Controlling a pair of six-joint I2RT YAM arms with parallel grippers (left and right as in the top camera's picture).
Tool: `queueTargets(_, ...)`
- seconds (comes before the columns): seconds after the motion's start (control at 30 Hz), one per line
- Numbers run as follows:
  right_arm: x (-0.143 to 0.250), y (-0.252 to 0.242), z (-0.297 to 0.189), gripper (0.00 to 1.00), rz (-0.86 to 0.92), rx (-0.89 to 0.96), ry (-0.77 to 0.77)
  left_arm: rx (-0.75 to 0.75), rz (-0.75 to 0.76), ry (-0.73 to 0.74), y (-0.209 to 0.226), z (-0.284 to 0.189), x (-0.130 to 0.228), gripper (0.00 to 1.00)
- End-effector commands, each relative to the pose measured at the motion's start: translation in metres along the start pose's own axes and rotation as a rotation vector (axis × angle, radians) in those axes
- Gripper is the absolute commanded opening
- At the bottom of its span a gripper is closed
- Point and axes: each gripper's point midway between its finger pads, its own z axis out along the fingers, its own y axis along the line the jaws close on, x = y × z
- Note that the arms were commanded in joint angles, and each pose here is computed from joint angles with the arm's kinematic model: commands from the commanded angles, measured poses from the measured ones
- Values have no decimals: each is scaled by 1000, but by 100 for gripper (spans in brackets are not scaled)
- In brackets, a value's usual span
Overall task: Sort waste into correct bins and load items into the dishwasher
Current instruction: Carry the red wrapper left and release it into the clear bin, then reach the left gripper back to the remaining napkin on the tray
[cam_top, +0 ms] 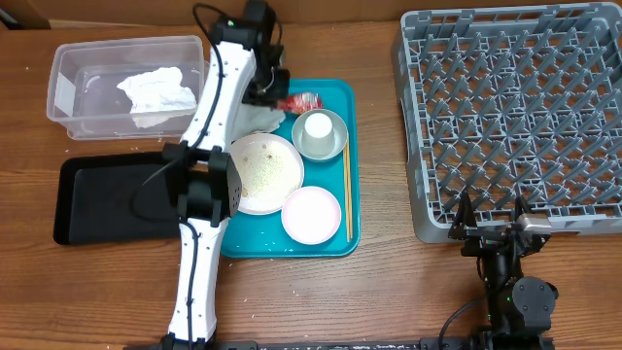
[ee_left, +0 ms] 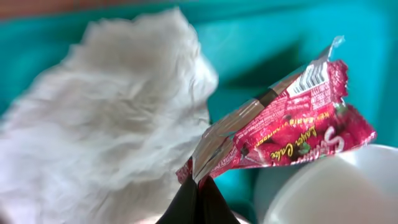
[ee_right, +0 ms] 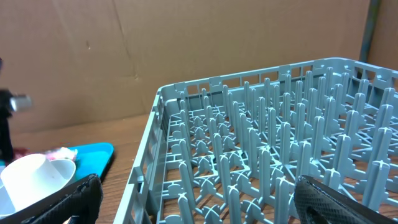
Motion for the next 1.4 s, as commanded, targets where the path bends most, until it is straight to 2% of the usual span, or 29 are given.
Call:
queueTargets(0.0, 2, -2, 0, 100, -3, 8, -3, 13, -49, -105, -2, -39, -19, 4)
queueTargets(0.17, 2, -2, 0, 100, -3, 8, -3, 30, -136, -230, 5, -96, -29, 4)
queueTargets(0.27, 2, -2, 0, 100, -3, 8, -3, 9, -212, -296, 23, -121, -33, 4)
queueTargets(0.37, 2, -2, 0, 100, -3, 8, -3, -102, -368, -334, 69, -138, -29, 4)
queueTargets(0.5, 2, -2, 0, 100, -3, 8, -3, -269, -583, -364, 154, -161, -11, 4)
queueTargets(0.73, 2, -2, 0, 100, -3, 8, -3, -340, -820, -379, 241, -174, 14, 4)
queueTargets(0.77, 2, -2, 0, 100, -3, 8, -3, -343, -832, -378, 247, -175, 16, 9)
queueTargets(0.8, 2, -2, 0, 100, -3, 8, -3, -342, -840, -375, 251, -175, 18, 19)
queueTargets(0.87, 2, -2, 0, 100, -3, 8, -3, -332, -849, -369, 256, -174, 21, 30)
queueTargets(0.9, 2, -2, 0, 100, -3, 8, -3, -321, -850, -367, 257, -174, 21, 41)
queueTargets(0.93, 2, -2, 0, 100, -3, 8, -3, -316, -851, -364, 257, -173, 21, 56)
queueTargets(0.97, 2, -2, 0, 100, -3, 8, -3, -311, -851, -362, 256, -173, 21, 62)
queueTargets(1.1, 2, -2, 0, 100, -3, 8, -3, -245, -837, -354, 243, -169, 16, 63)
queueTargets(1.17, 2, -2, 0, 100, -3, 8, -3, -134, -797, -339, 222, -164, 8, 61)
queueTargets(1.3, 2, -2, 0, 100, -3, 8, -3, 81, -613, -298, 163, -156, -8, 61)
queueTargets(1.37, 2, -2, 0, 100, -3, 8, -3, 122, -494, -281, 136, -151, -12, 61)
